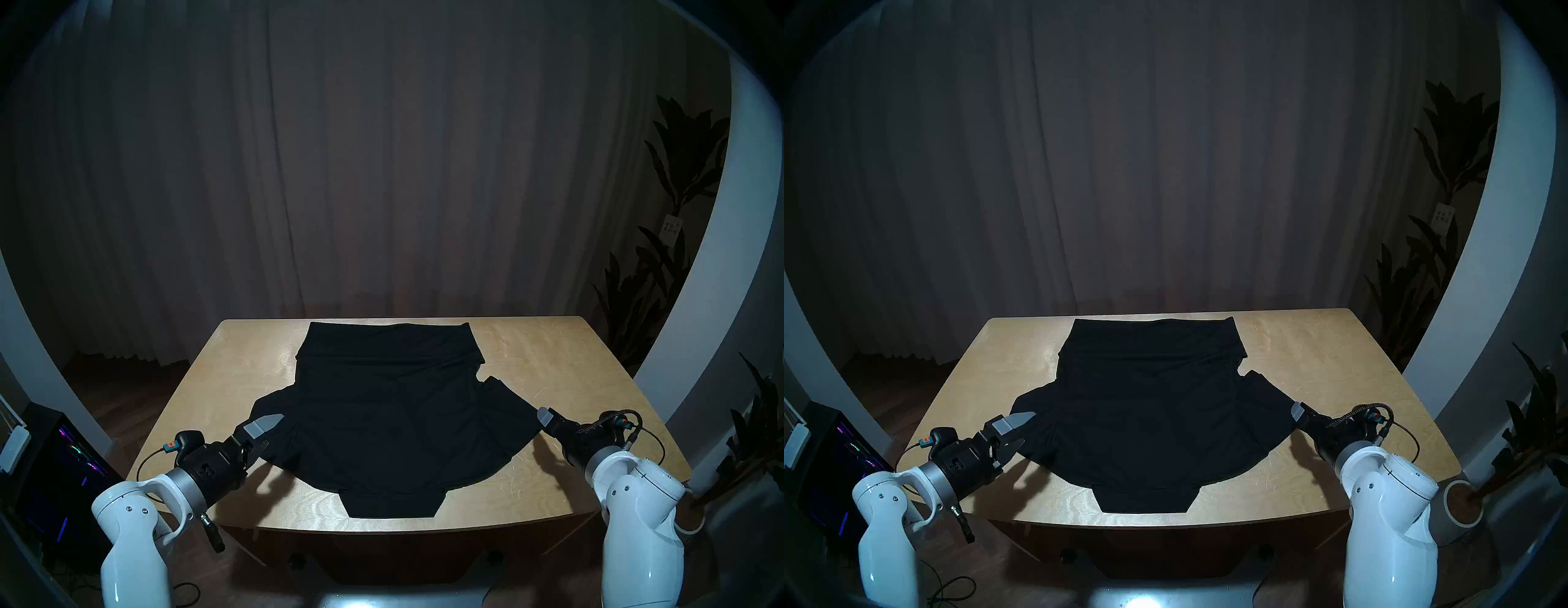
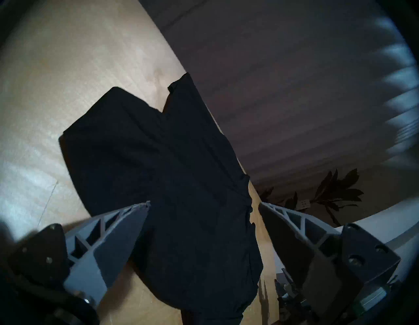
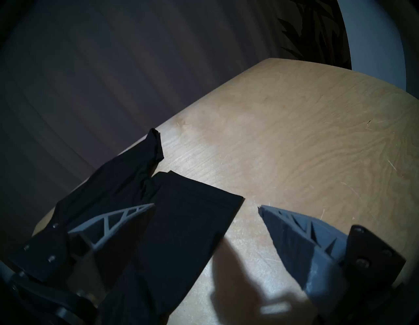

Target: Fold the shirt by bringing both sleeves in and then folding it in half

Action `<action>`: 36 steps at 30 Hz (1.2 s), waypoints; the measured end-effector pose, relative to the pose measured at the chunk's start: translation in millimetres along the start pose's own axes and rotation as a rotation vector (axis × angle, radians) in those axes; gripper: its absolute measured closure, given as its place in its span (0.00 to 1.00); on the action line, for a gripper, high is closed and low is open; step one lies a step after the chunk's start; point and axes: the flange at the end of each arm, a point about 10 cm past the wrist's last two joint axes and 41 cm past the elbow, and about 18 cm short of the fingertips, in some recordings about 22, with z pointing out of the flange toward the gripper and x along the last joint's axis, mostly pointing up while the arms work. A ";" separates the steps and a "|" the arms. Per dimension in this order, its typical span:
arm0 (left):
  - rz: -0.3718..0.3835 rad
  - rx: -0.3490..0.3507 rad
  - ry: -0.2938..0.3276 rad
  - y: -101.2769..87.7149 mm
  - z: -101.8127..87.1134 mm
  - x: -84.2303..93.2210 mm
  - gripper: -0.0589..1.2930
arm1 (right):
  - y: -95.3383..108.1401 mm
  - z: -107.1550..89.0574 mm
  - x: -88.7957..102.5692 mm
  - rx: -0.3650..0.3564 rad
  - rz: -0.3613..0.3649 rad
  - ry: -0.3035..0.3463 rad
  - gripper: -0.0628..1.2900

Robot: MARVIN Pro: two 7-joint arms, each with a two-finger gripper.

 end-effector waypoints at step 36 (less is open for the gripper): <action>-0.120 0.114 0.017 16.2 4.2 4.1 0.06 | 7.3 50.8 16.3 -0.014 0.165 -0.138 0.05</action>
